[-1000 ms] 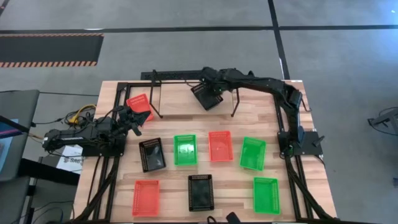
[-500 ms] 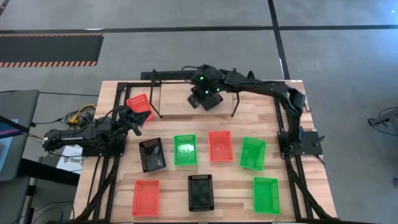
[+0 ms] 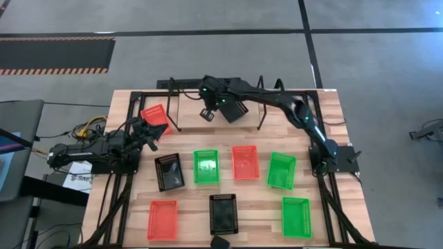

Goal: Stack baskets on shelf by color
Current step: Put the top black bin on the shelf

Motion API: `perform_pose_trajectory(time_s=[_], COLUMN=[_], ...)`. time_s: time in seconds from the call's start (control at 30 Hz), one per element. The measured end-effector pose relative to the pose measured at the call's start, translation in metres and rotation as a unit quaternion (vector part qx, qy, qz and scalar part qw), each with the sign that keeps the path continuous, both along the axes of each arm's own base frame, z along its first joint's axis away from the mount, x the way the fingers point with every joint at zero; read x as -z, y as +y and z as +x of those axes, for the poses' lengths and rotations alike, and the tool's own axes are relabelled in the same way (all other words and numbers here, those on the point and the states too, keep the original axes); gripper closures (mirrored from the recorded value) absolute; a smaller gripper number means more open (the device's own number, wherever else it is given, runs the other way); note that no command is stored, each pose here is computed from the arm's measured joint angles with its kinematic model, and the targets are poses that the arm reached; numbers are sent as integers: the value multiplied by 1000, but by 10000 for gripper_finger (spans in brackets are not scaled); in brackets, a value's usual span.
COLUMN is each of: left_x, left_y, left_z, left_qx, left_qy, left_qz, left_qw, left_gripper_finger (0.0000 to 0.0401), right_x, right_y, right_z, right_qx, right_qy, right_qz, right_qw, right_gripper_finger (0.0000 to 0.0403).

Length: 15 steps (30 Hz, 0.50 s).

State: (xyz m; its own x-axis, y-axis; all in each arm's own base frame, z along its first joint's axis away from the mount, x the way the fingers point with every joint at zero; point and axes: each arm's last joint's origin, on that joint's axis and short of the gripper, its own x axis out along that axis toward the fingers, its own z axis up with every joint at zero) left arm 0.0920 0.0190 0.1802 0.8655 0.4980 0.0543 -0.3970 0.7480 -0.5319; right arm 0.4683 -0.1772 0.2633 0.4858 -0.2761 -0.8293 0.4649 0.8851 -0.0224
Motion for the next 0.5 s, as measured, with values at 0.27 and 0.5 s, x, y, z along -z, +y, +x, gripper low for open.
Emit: perform_pose_trajectory(time_s=[0.27,0.5], left_x=[0,0], left_y=[0,0], left_z=[0,0], left_qx=[0,-1], left_qy=[0,-1], left_qz=[-1,-3], left_qw=[1000,1000], left_gripper_finger=[401,401], right_x=[18,24], right_y=[-6,-18], right_z=[8,1], right_qx=[1,16], right_qy=[30,56], right_qz=[2,-3], right_qw=[1000,998], right_gripper_finger=[403,403])
